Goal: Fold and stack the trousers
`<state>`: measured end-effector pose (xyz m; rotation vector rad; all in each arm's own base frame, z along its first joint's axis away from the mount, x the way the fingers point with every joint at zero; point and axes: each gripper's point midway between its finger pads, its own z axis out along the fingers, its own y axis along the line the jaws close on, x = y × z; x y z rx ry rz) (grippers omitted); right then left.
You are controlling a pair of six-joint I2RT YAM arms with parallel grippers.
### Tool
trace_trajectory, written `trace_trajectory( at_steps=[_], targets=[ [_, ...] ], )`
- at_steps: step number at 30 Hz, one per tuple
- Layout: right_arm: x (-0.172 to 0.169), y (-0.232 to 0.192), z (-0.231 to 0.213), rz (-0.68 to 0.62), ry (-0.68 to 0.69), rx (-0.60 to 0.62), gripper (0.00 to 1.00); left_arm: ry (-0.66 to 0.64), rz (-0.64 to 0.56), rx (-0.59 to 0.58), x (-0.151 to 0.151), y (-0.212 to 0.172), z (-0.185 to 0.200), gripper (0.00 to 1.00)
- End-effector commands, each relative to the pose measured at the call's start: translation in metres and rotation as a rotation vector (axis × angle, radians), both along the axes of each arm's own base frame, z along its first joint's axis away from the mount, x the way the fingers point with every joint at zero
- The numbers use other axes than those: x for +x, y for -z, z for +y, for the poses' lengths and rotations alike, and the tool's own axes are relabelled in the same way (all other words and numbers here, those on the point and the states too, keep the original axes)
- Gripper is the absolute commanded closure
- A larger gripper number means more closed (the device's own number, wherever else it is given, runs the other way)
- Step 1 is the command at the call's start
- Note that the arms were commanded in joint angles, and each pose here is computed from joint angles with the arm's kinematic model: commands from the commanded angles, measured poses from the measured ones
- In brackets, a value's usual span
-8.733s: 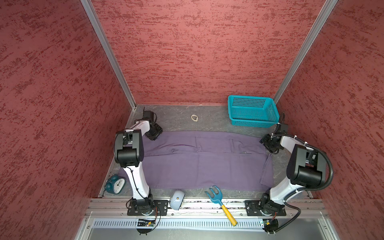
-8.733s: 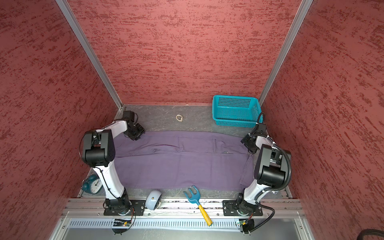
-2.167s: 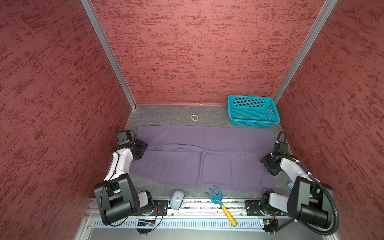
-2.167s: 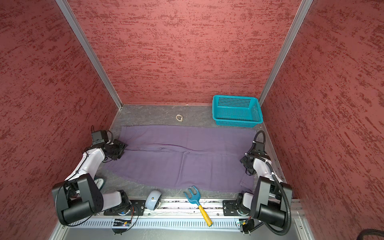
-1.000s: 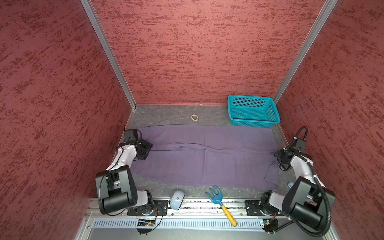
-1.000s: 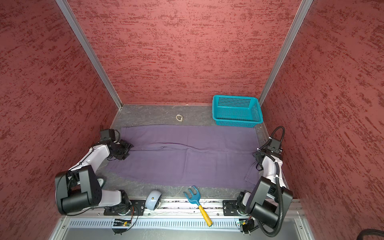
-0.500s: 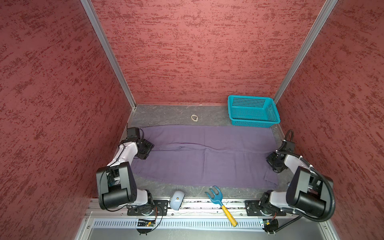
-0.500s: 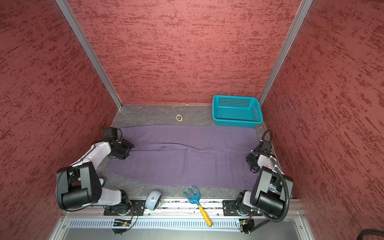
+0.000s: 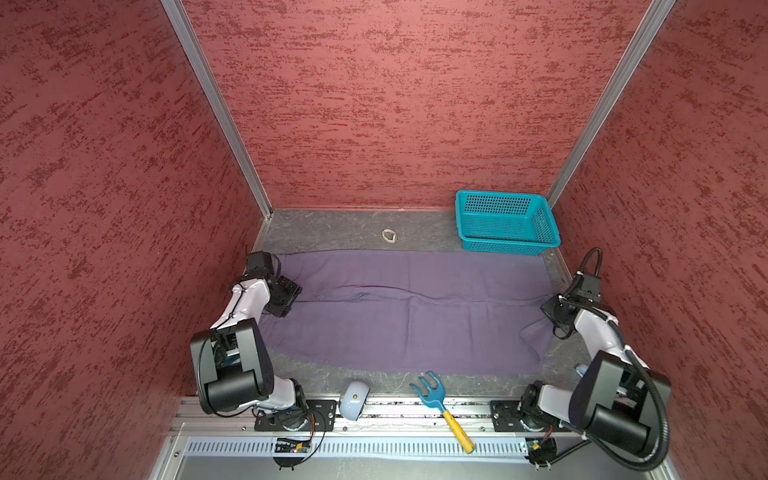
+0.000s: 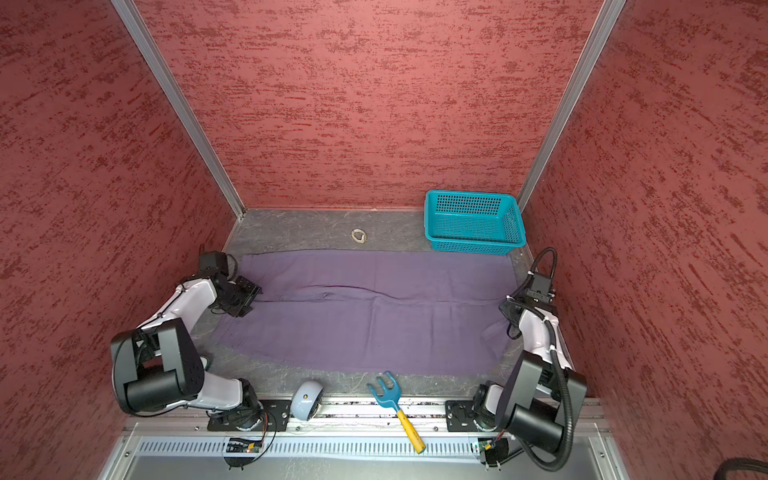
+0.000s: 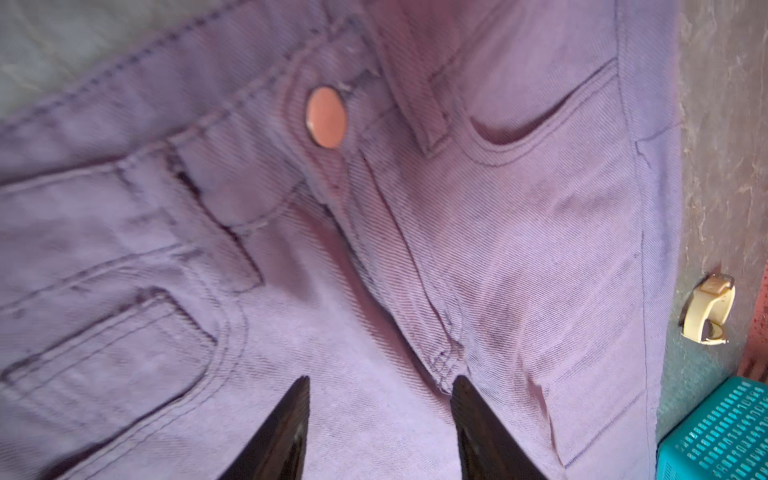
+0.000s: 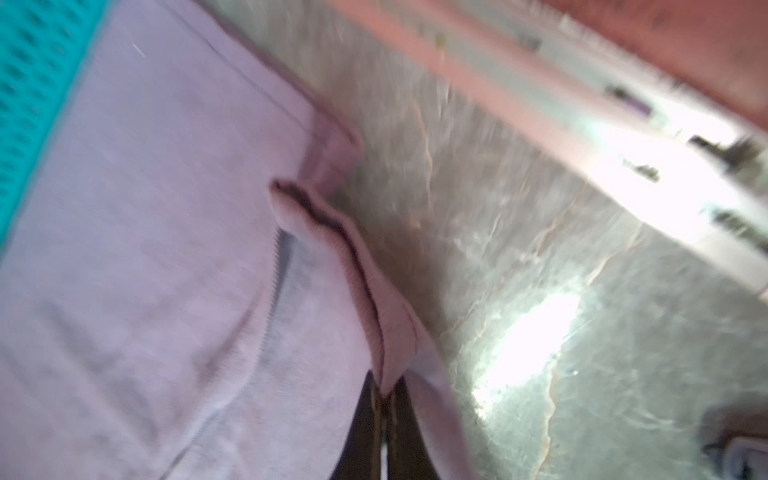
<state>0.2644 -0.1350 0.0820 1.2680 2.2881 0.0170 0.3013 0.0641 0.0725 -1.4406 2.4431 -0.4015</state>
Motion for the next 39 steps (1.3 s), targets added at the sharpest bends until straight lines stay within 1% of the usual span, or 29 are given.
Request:
trace_trajectory(
  at_steps=[1,3,5,8,10,11,14,15,17,19,24,26,28,29,33,36,39],
  targets=[
    [-0.004,-0.017,-0.018,-0.003,0.053,-0.085,1.00,-0.014,-0.008,0.024,-0.013,-0.012,0.010,0.43],
    [-0.006,-0.018,-0.021,-0.011,0.074,-0.098,0.99,-0.036,-0.019,0.039,-0.021,-0.019,0.017,0.42],
    [-0.008,-0.020,-0.024,-0.017,0.092,-0.111,0.95,-0.069,-0.024,0.046,-0.030,-0.022,0.024,0.40],
    [-0.010,-0.026,-0.030,-0.010,0.100,-0.137,0.91,-0.131,-0.030,0.020,-0.043,-0.022,0.034,0.38],
    [-0.009,-0.027,-0.030,0.002,0.096,-0.135,0.85,-0.162,-0.032,-0.004,-0.049,-0.019,0.039,0.38],
    [-0.008,-0.025,-0.029,0.006,0.089,-0.123,0.80,-0.171,-0.028,-0.007,-0.051,-0.017,0.040,0.38],
    [-0.007,-0.017,-0.026,0.026,0.078,-0.099,0.60,-0.167,-0.016,0.000,-0.055,-0.012,0.040,0.34],
    [-0.007,-0.016,-0.026,0.031,0.076,-0.095,0.56,-0.169,-0.006,0.003,-0.057,-0.009,0.040,0.33],
    [-0.009,-0.017,-0.026,0.039,0.080,-0.097,0.51,-0.172,0.014,0.006,-0.063,-0.006,0.041,0.30],
    [-0.009,-0.022,-0.025,0.028,0.076,-0.096,0.50,-0.174,0.027,0.007,-0.068,-0.004,0.042,0.29],
    [0.001,-0.042,-0.006,-0.054,0.019,-0.035,0.54,-0.188,0.064,0.005,-0.082,0.005,0.044,0.27],
    [-0.001,-0.043,0.001,-0.045,-0.006,-0.031,0.55,-0.193,0.096,0.005,-0.090,0.011,0.043,0.27],
    [-0.006,-0.042,0.007,-0.031,-0.025,-0.032,0.55,-0.214,0.151,0.031,-0.104,0.014,0.045,0.27],
    [-0.008,-0.041,0.010,-0.027,-0.034,-0.028,0.55,-0.219,0.153,0.042,-0.106,0.014,0.046,0.26],
    [-0.013,-0.041,0.023,-0.051,-0.063,0.006,0.55,-0.244,0.138,0.082,-0.107,0.008,0.050,0.22],
    [-0.014,-0.048,0.025,-0.064,-0.065,-0.001,0.54,-0.250,0.160,0.096,-0.109,0.017,0.054,0.21],
    [-0.017,-0.051,0.024,-0.048,-0.064,-0.009,0.53,-0.251,0.190,0.091,-0.112,0.027,0.055,0.21]
  ],
)
